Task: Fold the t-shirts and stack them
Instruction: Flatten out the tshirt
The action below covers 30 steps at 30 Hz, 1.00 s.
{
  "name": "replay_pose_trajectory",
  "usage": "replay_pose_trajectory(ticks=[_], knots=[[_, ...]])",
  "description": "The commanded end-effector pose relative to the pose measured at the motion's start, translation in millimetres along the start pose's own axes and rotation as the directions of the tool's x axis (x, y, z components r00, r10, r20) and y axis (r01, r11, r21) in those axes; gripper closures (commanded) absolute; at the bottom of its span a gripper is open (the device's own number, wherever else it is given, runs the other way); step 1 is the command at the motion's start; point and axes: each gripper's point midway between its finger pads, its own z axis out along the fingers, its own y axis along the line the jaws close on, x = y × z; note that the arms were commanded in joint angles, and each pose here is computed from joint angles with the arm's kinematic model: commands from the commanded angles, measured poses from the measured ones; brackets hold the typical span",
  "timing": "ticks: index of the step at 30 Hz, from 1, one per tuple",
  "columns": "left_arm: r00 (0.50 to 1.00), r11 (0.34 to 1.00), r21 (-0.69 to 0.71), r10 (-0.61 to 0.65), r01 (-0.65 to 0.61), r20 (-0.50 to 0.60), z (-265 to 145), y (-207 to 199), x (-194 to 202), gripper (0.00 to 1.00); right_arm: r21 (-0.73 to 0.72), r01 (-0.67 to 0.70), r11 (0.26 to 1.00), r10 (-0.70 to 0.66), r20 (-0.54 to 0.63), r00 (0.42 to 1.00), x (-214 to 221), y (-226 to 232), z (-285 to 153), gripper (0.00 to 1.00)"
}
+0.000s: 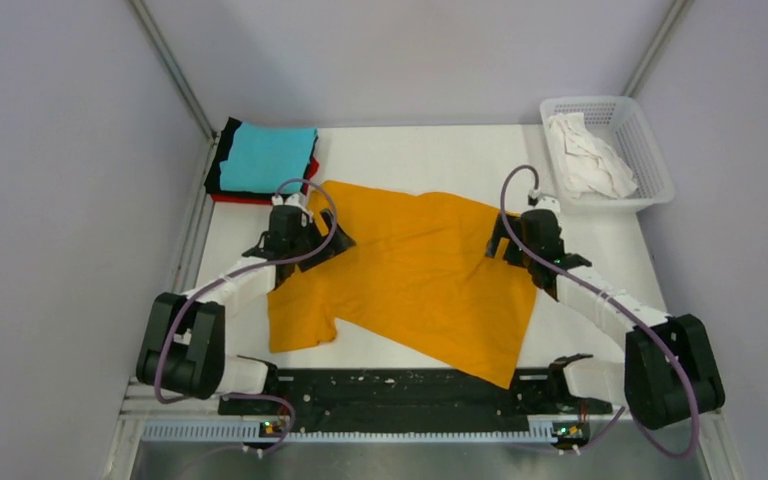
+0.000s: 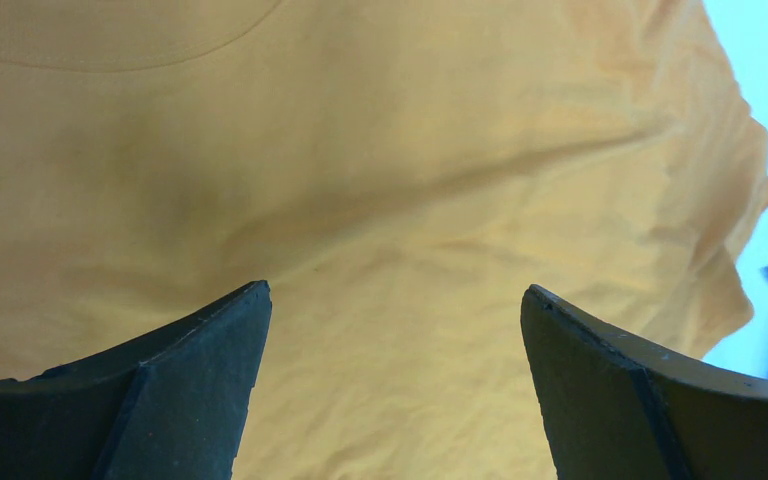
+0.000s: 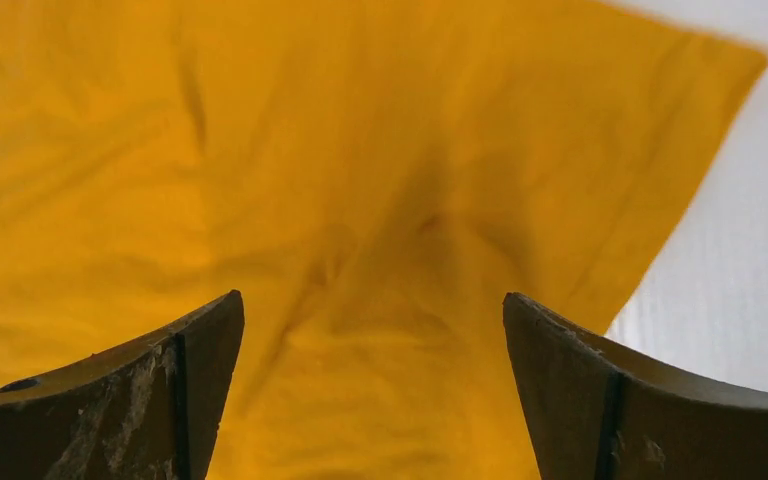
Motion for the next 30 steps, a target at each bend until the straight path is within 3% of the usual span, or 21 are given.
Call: replay_pose_trajectory(ticks=[1,5,7,9,11,17,23,27,30], knots=[[0.999,0.994,0.099,0.035,-0.038,0.033,2.0,-35.5,-24.6,0.01,-0.215,-0.094,0.972,0.084,-0.058,0.995,24.4,38.6,9.3,0.01],[0.998,0.994,0.112,0.01,-0.004,-0.058,24.8,-36.3,-11.8,0.01,-0.075,-0.101,0.992,0.092,-0.118,0.989,49.6,14.3,27.6,0.01],[0.996,0.994,0.106,-0.004,0.014,-0.095,30.9,-30.4,0.1,0.01,0.067,-0.077,0.995,0.083,-0.099,0.992,48.3,-10.1,34.5,0.01],[0.995,0.997,0.073,-0.022,0.029,-0.102,31.7,-20.5,8.0,0.01,0.276,-0.087,0.957,0.117,-0.095,0.989,49.2,-48.0,35.9,0.01],[0.993,0.998,0.031,-0.047,0.05,-0.107,29.2,-9.3,17.5,0.01,0.347,-0.134,0.928,0.189,-0.129,0.973,51.3,-66.0,42.2,0.01],[0.985,0.994,-0.042,-0.108,0.103,-0.131,10.7,12.3,57.1,0.01,0.327,-0.136,0.935,0.196,-0.159,0.968,29.0,-58.4,78.8,0.01],[0.977,0.996,-0.042,-0.082,0.075,-0.198,-19.3,1.1,106.7,0.01,0.321,-0.103,0.941,0.145,-0.11,0.983,-19.3,-47.5,89.4,0.01],[0.993,0.999,0.027,-0.015,0.018,-0.115,-41.6,-25.1,86.7,0.01,0.234,-0.043,0.971,0.058,-0.056,0.997,-48.9,-36.8,68.9,0.01],[0.998,0.999,-0.002,0.042,-0.042,0.054,-57.4,-40.7,37.1,0.01,0.101,-0.058,0.993,0.06,-0.016,0.998,-58.9,-16.1,45.3,0.01]])
